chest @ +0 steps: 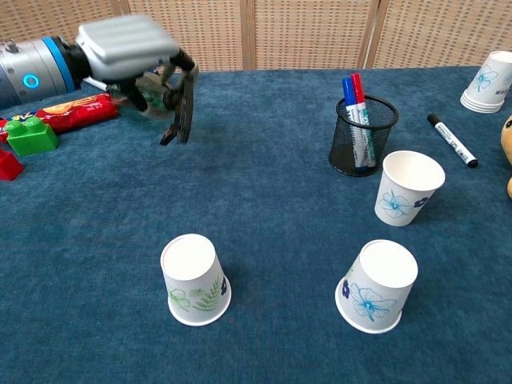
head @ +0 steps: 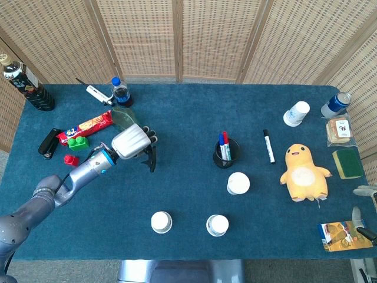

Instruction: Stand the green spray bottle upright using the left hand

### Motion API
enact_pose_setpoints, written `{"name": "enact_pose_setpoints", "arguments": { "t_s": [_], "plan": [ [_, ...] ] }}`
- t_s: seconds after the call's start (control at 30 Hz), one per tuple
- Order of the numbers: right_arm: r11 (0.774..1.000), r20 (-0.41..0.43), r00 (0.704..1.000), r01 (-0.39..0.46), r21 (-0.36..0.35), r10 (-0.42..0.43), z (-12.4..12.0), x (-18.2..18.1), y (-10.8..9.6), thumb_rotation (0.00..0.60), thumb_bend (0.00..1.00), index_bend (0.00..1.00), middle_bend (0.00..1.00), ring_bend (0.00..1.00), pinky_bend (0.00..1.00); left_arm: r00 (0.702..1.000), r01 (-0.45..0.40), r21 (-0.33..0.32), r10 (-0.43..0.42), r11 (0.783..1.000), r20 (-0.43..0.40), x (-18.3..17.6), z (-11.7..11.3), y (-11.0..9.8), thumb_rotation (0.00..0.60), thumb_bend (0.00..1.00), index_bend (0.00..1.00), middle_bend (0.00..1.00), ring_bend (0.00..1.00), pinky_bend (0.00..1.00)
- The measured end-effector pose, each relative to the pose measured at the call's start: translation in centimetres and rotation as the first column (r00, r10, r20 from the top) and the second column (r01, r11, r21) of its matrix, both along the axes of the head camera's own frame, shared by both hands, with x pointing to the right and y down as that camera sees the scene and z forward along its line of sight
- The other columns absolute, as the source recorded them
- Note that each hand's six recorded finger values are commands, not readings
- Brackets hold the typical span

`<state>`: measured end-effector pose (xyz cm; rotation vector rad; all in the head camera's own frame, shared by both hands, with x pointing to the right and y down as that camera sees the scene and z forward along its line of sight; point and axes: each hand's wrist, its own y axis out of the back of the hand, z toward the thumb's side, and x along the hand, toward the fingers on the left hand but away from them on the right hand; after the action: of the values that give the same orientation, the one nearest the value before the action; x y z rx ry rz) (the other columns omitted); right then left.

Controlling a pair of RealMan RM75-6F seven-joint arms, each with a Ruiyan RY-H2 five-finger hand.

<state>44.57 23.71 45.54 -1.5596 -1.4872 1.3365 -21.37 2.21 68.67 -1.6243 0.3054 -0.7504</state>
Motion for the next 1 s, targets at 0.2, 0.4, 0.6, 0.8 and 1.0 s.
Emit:
{"name": "enact_pose_setpoints", "arguments": {
  "t_s": [0.2, 0.4, 0.6, 0.8, 1.0],
  "plan": [
    [1.000, -0.004, 1.000, 0.002, 0.003, -0.002, 0.0, 0.0, 0.0, 0.600, 0.50, 0.37, 0.36, 0.20, 0.30, 0.965, 0.159, -0.071, -0.171, 0.985, -0.198, -0.8, -2.4, -1.7, 0.600, 0.33, 0.73, 0.65, 0.59, 0.77],
    [1.000, 0.001, 1.000, 0.004, -0.001, -0.004, 0.2, -0.1, 0.0, 0.600, 0.50, 0.37, 0.36, 0.20, 0.30, 0.866, 0.281, -0.188, -0.333, 0.941, -0.372, -2.4, -4.7, -2.6, 0.600, 0.33, 0.73, 0.65, 0.59, 0.79],
    [1.000, 0.006, 1.000, 0.002, -0.005, -0.002, 0.5, 0.1, 0.1, 0.600, 0.50, 0.37, 0.36, 0.20, 0.30, 0.751, 0.353, -0.301, -0.460, 0.886, -0.474, -4.3, -6.4, -2.5, 0.600, 0.33, 0.72, 0.65, 0.59, 0.80],
    [1.000, 0.017, 1.000, 0.008, -0.014, -0.008, 1.0, 0.0, 0.0, 0.600, 0.50, 0.37, 0.36, 0.20, 0.30, 0.617, 0.398, -0.441, -0.590, 0.805, -0.521, -6.1, -7.1, -1.9, 0.600, 0.33, 0.72, 0.64, 0.58, 0.80],
    [0.999, 0.030, 0.999, 0.015, -0.030, -0.014, 1.7, -0.1, 0.0, 0.600, 0.50, 0.37, 0.36, 0.20, 0.30, 0.472, 0.414, -0.584, -0.713, 0.699, -0.519, -7.5, -7.6, -1.5, 0.600, 0.34, 0.71, 0.64, 0.58, 0.80]
  ]
}}
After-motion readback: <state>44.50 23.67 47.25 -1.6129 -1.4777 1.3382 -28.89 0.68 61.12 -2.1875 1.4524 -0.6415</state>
